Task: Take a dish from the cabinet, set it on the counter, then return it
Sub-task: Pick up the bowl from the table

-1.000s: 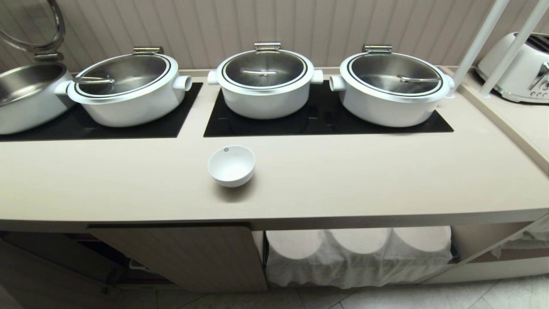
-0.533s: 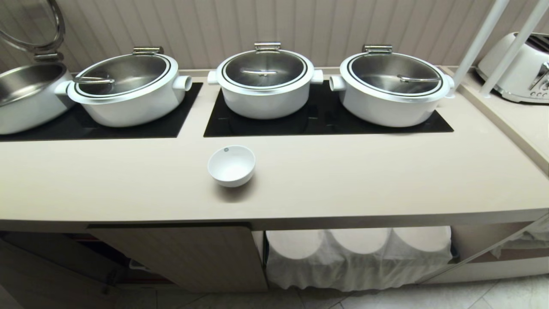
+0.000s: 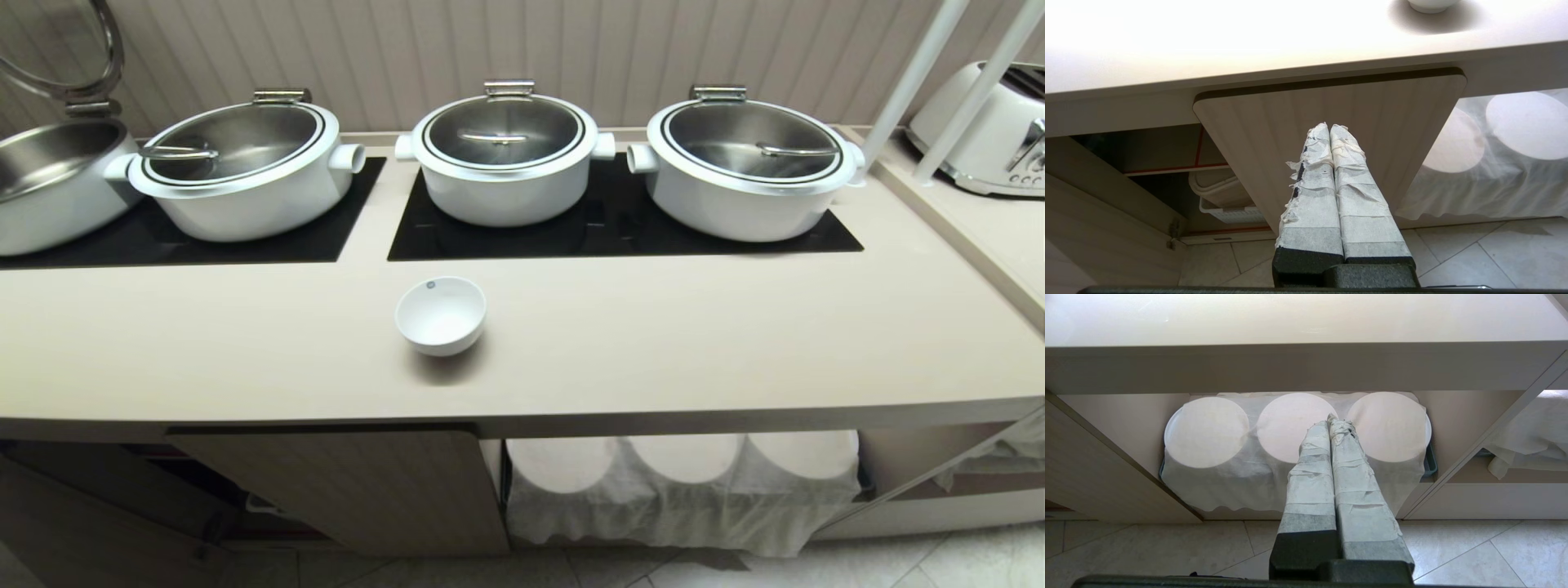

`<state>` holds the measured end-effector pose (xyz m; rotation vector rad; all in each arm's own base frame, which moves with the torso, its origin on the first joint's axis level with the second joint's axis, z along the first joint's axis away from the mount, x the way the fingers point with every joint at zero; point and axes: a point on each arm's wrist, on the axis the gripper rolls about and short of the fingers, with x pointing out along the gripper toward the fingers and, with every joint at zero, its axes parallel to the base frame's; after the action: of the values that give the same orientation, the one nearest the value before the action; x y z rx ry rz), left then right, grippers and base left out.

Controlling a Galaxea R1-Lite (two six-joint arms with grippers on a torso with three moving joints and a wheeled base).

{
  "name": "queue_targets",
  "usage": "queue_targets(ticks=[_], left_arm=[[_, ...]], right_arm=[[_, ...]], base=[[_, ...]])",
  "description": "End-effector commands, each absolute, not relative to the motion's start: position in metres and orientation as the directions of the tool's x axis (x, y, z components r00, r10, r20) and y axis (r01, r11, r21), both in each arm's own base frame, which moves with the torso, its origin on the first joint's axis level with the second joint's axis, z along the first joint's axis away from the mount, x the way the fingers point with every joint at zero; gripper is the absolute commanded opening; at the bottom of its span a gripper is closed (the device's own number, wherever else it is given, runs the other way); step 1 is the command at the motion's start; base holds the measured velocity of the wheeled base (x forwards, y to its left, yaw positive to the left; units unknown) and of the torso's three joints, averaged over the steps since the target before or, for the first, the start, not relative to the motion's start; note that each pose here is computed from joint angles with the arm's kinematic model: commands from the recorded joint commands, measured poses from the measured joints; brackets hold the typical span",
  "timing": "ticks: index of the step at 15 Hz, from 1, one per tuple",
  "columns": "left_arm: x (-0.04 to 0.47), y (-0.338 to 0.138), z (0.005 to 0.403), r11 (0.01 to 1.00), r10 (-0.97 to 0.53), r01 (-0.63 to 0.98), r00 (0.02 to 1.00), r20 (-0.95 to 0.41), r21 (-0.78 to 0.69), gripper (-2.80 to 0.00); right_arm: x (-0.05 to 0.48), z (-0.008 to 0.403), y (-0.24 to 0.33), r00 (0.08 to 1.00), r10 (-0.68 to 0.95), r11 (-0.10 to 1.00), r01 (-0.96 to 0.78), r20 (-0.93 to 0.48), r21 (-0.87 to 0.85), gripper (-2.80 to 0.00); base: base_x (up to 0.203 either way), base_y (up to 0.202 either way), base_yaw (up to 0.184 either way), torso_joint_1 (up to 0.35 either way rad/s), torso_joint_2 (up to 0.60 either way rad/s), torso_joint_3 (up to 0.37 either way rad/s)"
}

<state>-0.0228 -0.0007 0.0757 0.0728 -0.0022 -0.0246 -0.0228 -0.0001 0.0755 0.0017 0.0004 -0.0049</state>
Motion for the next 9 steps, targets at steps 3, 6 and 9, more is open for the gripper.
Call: queue_targets(ticks=[3, 6, 9], left_arm=[[-0.023, -0.001, 0.076, 0.993, -0.026, 0.026, 1.0, 0.004, 0.117, -2.8], [-0.023, -0.001, 0.081, 0.984, -0.037, 0.028, 0.998, 0.049, 0.174, -2.8], [-0.028, -0.001, 0.095, 0.983, -0.038, 0.02, 0.995, 0.096, 0.182, -2.8]], right_arm=[[-0.023, 0.075, 0.0, 1.0, -0.006, 1.0, 0.006, 0.0, 0.002, -2.8], [-0.023, 0.075, 0.0, 1.0, -0.005, 1.0, 0.005, 0.0, 0.002, -2.8], [-0.023, 0.075, 0.0, 1.0, -0.005, 1.0, 0.005, 0.0, 0.002, -2.8]], base=[[0.0, 0.0, 0.0, 0.0, 0.0, 0.0], [0.0, 0.0, 0.0, 0.0, 0.0, 0.0], [0.0, 0.0, 0.0, 0.0, 0.0, 0.0]])
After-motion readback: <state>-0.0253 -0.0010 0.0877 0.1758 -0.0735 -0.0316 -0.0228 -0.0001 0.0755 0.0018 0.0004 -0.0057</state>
